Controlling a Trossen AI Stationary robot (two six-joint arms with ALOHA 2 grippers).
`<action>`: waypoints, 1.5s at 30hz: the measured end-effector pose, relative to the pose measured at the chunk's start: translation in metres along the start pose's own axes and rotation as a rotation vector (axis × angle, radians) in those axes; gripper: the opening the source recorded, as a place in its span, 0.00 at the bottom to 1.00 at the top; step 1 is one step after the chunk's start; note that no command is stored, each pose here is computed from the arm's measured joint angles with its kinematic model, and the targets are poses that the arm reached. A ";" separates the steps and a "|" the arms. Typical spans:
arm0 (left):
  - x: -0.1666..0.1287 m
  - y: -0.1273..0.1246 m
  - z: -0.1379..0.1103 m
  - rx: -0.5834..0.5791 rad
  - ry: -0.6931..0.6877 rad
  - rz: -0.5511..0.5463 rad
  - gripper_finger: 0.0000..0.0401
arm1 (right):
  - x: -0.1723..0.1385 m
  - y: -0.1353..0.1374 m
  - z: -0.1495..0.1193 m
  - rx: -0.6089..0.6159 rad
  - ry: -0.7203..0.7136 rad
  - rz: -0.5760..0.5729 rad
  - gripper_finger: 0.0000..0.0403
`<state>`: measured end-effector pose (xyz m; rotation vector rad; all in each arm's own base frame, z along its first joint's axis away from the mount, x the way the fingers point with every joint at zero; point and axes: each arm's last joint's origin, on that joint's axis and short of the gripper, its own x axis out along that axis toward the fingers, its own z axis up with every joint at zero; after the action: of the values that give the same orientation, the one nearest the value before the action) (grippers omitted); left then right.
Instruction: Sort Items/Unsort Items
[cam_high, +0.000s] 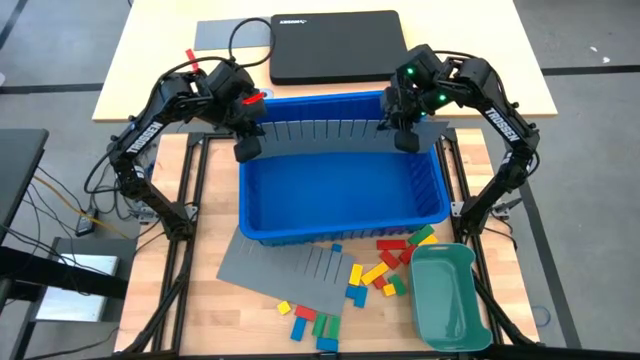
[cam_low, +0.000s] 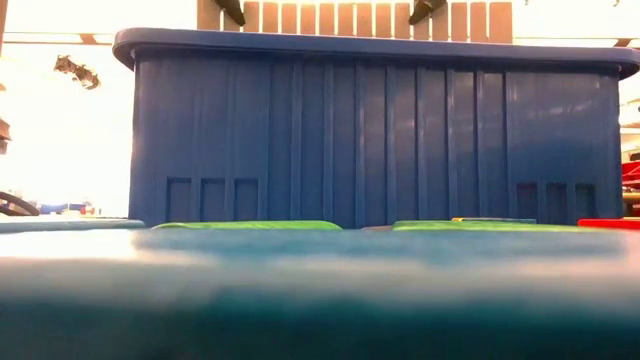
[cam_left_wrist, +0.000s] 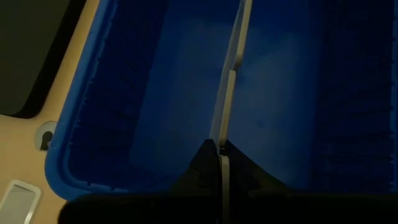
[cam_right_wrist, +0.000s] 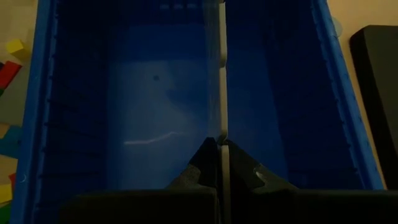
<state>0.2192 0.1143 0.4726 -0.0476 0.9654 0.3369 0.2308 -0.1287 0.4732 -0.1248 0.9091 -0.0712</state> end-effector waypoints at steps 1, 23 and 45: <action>0.000 0.000 0.000 0.000 -0.002 0.000 0.01 | 0.000 0.000 0.000 0.000 0.001 -0.001 0.00; 0.000 0.002 0.001 0.000 -0.005 0.051 0.01 | 0.000 0.000 0.000 0.000 0.002 -0.003 0.00; 0.007 0.002 -0.004 -0.005 0.049 0.087 0.01 | 0.000 0.000 0.001 -0.003 -0.011 -0.001 0.00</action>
<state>0.2195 0.1174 0.4649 -0.0182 1.0167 0.4201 0.2313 -0.1286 0.4739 -0.1284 0.8986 -0.0700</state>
